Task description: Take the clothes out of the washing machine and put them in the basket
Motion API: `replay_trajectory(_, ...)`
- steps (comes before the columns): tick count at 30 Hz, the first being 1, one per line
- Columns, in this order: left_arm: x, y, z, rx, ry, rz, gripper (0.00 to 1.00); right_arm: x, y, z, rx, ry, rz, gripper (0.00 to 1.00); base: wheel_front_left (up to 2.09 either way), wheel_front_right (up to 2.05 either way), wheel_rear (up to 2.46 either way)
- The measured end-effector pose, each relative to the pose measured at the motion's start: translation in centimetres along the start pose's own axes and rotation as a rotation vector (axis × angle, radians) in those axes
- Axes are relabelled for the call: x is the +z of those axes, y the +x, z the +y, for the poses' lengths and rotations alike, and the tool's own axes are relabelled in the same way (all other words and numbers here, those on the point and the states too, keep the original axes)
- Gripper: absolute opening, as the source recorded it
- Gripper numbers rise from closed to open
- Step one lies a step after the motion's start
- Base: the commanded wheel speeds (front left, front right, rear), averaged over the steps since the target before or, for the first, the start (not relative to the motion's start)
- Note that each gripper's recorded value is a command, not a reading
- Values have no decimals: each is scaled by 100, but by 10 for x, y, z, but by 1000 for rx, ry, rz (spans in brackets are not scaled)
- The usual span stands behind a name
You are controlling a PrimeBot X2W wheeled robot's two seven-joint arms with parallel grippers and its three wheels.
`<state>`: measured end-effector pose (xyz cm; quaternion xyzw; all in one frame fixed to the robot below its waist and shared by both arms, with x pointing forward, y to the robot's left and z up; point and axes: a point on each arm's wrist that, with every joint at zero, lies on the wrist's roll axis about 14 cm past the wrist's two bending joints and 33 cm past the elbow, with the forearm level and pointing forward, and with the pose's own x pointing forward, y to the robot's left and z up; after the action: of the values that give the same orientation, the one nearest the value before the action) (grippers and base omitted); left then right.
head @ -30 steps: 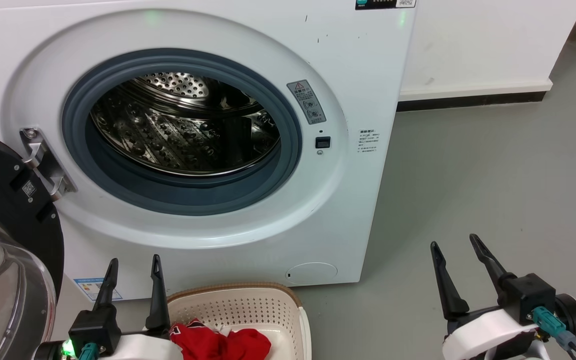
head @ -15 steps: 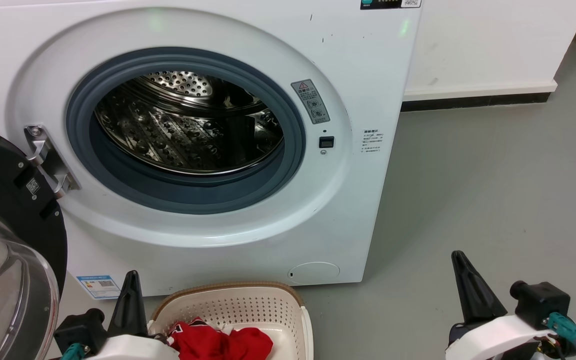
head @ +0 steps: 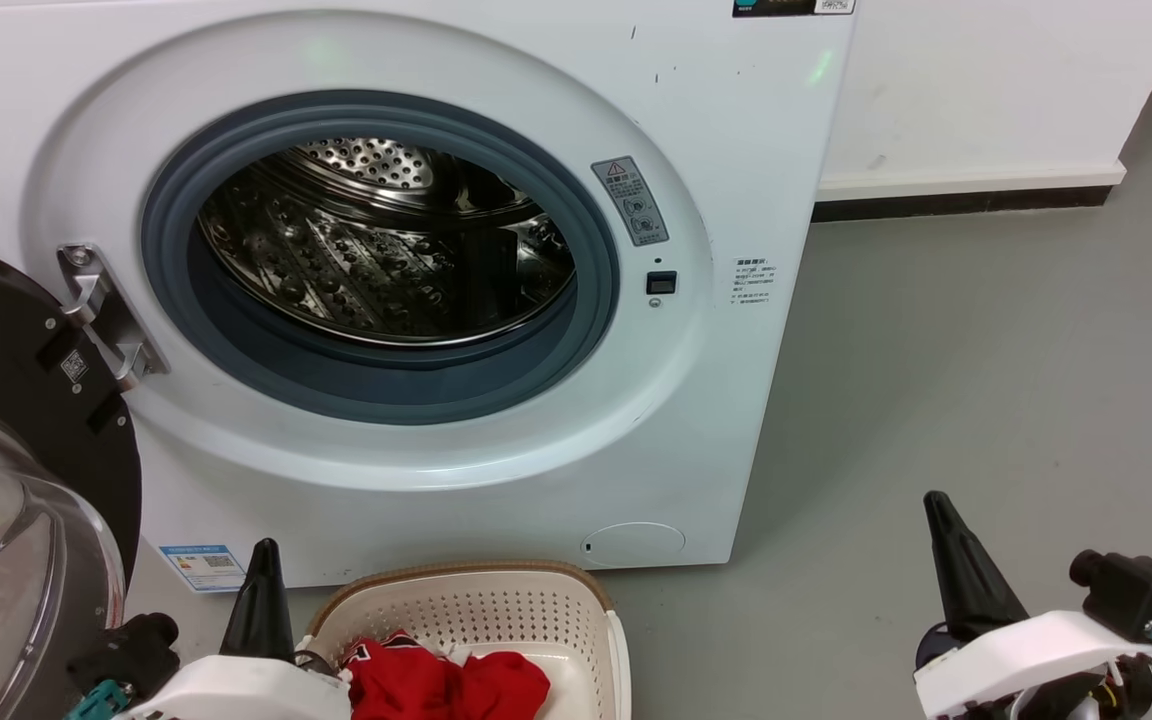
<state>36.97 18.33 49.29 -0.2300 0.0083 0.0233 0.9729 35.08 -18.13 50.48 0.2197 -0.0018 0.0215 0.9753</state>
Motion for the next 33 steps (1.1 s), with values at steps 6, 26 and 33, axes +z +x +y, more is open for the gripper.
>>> replay_trajectory(6,1,3,2,9,-131,13,0,-1,2,-5,-20,133,4,0,0,0,0)
replay_trajectory(26,-2,8,6,25,-424,48,0,4,12,-12,-43,430,-7,0,0,0,0)
replay_trajectory(33,-1,9,7,24,-522,53,0,3,14,-14,-52,526,-6,0,0,0,0)
